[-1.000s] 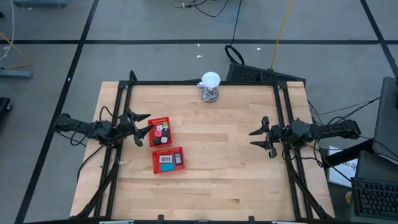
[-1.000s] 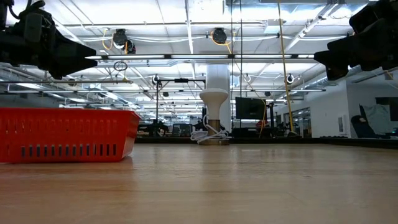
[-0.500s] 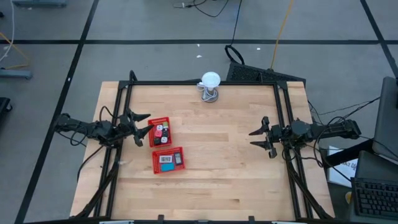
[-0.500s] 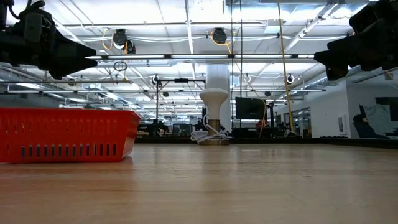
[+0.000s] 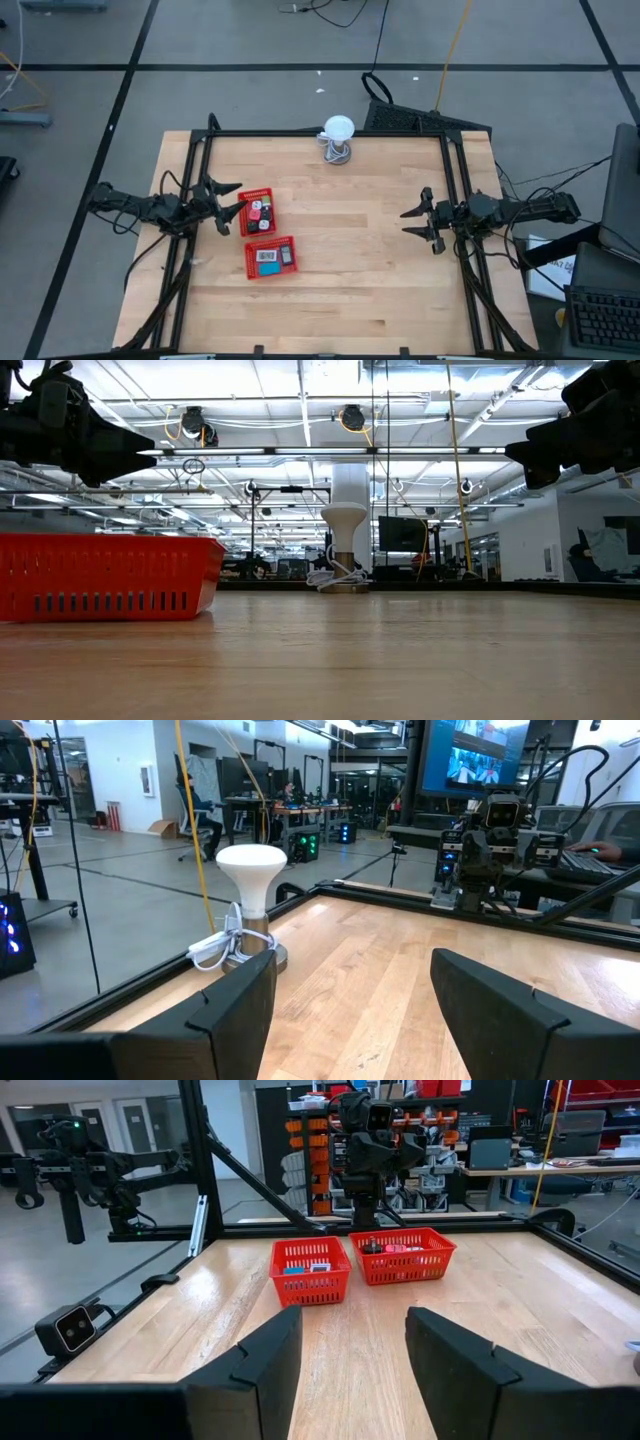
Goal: Pick & Place Office items
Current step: Return to Home Position
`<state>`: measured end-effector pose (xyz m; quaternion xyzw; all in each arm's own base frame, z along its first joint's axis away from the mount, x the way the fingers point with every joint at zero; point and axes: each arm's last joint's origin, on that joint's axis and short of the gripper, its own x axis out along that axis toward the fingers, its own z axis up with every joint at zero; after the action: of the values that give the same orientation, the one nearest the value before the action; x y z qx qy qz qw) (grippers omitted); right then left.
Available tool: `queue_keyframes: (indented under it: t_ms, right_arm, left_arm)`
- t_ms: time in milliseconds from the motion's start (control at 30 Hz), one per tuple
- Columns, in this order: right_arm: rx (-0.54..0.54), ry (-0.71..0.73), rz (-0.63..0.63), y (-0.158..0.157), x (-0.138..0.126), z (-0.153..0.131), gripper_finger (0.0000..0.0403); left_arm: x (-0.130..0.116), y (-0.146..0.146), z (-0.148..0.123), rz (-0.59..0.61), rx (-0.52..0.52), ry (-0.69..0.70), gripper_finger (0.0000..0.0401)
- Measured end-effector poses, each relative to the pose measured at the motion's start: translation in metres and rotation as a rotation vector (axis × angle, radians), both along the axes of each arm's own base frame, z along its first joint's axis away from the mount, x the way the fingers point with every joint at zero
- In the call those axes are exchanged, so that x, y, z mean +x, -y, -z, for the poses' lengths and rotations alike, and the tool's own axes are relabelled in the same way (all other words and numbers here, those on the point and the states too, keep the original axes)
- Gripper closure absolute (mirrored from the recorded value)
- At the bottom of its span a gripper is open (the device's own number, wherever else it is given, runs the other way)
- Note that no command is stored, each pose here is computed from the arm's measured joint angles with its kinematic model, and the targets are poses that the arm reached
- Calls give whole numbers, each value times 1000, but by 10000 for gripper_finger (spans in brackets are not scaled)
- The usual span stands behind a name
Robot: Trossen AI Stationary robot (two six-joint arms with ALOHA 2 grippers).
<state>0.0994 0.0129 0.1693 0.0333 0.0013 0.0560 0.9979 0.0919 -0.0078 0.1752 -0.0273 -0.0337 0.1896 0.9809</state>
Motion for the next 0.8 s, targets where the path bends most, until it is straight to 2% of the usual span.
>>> queue_keyframes:
  t_ms: [800]
  right_arm:
    - [0, 0, 0, 0, 0, 0, 229]
  left_arm:
    - [0, 0, 0, 0, 0, 0, 132]
